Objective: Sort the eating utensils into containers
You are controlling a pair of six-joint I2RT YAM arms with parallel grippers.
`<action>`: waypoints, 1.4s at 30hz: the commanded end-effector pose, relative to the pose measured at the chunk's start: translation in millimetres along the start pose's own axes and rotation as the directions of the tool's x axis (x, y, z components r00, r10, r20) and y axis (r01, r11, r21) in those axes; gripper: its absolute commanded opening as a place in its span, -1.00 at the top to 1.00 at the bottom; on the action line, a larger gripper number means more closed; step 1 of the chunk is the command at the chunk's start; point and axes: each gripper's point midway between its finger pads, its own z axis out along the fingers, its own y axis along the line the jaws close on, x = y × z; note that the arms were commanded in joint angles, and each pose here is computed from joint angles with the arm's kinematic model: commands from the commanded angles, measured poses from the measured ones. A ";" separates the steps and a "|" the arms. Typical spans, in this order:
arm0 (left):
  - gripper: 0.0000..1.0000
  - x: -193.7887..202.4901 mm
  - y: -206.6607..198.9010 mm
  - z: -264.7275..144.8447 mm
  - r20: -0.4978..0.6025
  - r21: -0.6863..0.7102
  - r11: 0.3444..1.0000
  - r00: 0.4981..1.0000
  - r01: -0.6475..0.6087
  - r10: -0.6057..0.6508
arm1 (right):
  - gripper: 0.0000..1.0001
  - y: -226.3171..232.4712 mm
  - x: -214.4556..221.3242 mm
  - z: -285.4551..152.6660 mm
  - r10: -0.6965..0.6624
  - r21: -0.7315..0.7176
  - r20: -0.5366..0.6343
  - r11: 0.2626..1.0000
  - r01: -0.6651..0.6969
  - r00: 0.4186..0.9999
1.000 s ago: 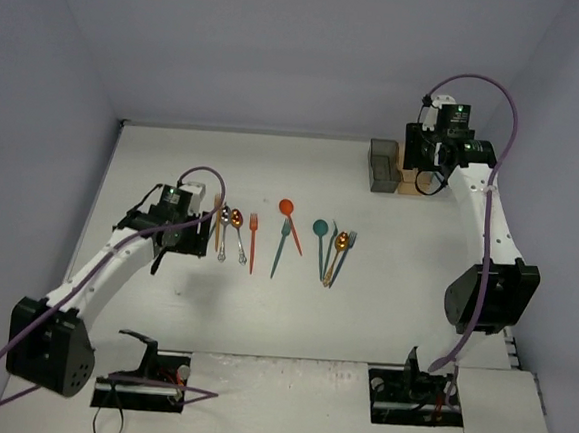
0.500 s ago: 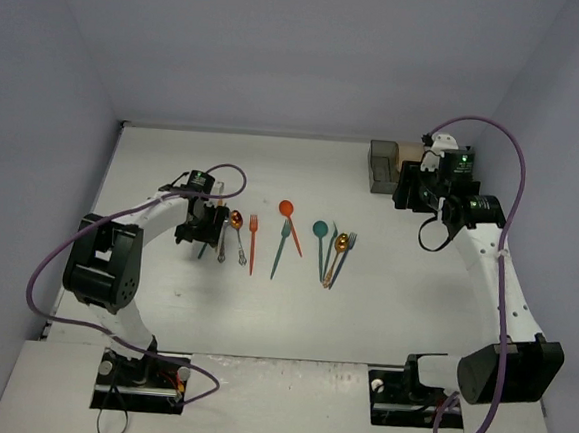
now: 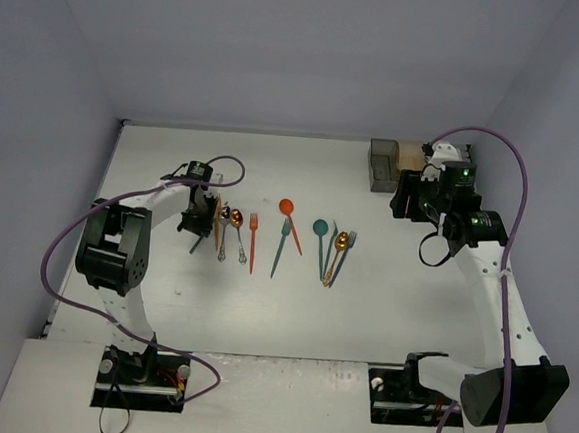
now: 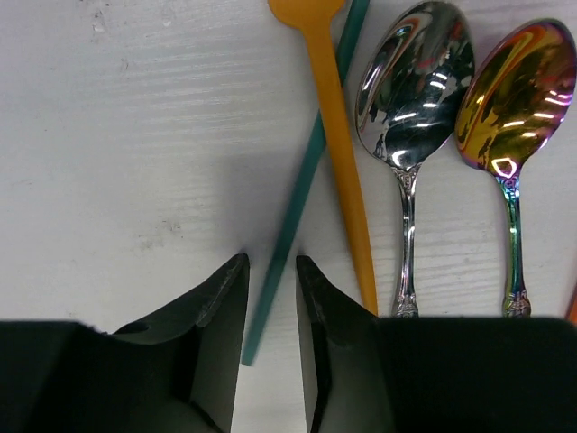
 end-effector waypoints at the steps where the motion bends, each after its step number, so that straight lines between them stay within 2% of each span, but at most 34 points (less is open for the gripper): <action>1: 0.75 6.8 -1.1 13.6 -0.031 -0.004 1.000 1.000 0.004 -0.004 | -0.04 7.9 -18.9 -4.3 -0.012 -0.025 0.085 1.000 0.014 0.996; 3: 0.93 9.0 -2.1 14.8 -0.038 -0.001 1.000 0.999 0.018 -0.018 | -0.04 9.9 -18.0 -3.4 -0.013 -0.032 0.083 0.999 0.016 0.996; 5: 1.00 10.5 -3.8 14.4 -0.039 0.004 1.000 0.999 0.026 -0.026 | -0.04 10.8 -18.0 -3.4 -0.015 -0.034 0.084 0.999 0.018 0.996; 14: 1.00 15.3 0.1 -14.2 -0.036 -0.016 1.000 0.999 0.016 -0.017 | -0.04 14.8 -21.3 -4.7 -0.020 -0.044 0.094 0.999 0.024 0.995; 18: 1.00 14.7 -10.8 -32.8 -0.025 0.027 0.999 1.000 0.016 -0.016 | -0.04 18.2 -22.7 -5.0 -0.020 -0.057 0.096 0.998 0.026 0.995; 24: 1.00 1.8 -49.1 -75.9 0.075 0.151 0.987 0.994 0.063 -0.075 | -0.05 33.5 -25.8 -5.0 -0.005 -0.124 0.094 0.992 0.017 0.996; 29: 1.00 -28.9 -66.7 -137.3 0.230 0.266 0.953 0.951 0.144 -0.208 | -0.07 61.8 -27.1 -4.5 0.006 -0.219 0.087 0.976 0.013 0.996; 32: 1.00 -49.5 -83.1 -174.8 0.299 0.390 0.899 0.896 0.199 -0.329 | -0.10 87.3 -27.6 -5.7 -0.011 -0.280 0.093 0.959 0.037 0.996; 34: 1.00 -70.3 -105.3 -203.2 0.332 0.538 0.815 0.835 0.216 -0.440 | -0.16 113.1 -32.7 -8.6 -0.011 -0.333 0.117 0.941 0.050 0.993; 37: 1.00 -88.3 -138.5 -236.8 0.339 0.678 0.709 0.775 0.192 -0.534 | -0.19 148.4 -39.4 -13.3 0.000 -0.407 0.154 0.911 0.064 0.988; 40: 1.00 -98.8 -165.8 -264.6 0.332 0.753 0.635 0.732 0.174 -0.594 | -0.22 185.5 -36.4 -17.4 -0.005 -0.465 0.160 0.881 0.080 0.987; 42: 1.00 -101.7 -188.0 -280.4 0.326 0.794 0.591 0.722 0.141 -0.610 | -0.24 203.5 -39.3 -20.0 -0.007 -0.487 0.181 0.868 0.096 0.984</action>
